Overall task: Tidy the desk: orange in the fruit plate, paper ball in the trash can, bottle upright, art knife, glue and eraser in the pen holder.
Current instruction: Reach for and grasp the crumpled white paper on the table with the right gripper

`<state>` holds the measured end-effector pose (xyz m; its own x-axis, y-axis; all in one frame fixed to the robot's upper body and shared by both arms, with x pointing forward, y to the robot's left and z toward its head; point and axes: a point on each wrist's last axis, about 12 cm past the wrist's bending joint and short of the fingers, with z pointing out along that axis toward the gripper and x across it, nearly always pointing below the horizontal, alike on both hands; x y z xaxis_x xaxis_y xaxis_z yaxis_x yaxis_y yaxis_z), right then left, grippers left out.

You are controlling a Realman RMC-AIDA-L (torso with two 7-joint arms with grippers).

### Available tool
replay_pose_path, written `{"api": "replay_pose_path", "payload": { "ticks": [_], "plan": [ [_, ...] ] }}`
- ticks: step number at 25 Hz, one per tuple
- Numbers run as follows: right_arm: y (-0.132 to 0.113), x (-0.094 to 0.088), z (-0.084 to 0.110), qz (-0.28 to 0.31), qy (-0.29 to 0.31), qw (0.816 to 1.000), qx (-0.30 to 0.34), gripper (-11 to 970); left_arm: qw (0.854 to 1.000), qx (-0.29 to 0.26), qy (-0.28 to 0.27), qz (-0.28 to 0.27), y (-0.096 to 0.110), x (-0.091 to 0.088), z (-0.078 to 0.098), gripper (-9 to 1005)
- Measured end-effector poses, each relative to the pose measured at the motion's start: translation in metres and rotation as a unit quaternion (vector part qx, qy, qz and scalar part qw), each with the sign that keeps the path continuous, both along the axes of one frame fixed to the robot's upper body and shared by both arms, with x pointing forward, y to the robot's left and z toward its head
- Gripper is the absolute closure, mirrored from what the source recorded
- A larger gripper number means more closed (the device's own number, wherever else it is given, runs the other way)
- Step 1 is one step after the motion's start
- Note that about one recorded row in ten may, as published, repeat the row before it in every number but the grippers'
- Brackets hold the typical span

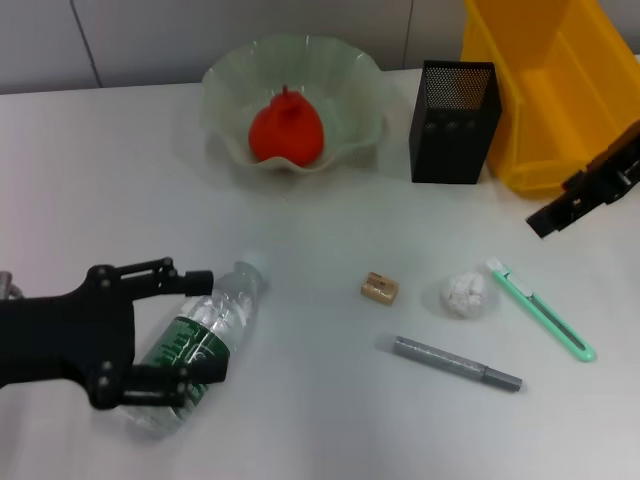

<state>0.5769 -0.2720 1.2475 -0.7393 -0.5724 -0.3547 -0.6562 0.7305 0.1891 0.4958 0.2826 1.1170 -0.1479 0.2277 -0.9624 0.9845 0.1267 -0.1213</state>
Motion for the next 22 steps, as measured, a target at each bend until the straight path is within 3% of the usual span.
{"api": "replay_pose_path", "payload": {
  "ticks": [7,12,22],
  "plan": [
    [0.042,0.009,-0.022,0.017,0.062,0.995,-0.079,181,1.000,0.016,0.007,-0.021,0.002,-0.006,-0.004,152],
    [0.063,0.008,-0.039,0.031,0.058,0.992,-0.109,182,0.999,0.013,0.001,-0.035,0.003,-0.010,-0.004,152],
    [0.078,0.014,-0.073,0.031,0.049,0.988,-0.145,181,0.999,0.015,0.011,-0.029,0.008,-0.016,-0.008,152]
  ]
}}
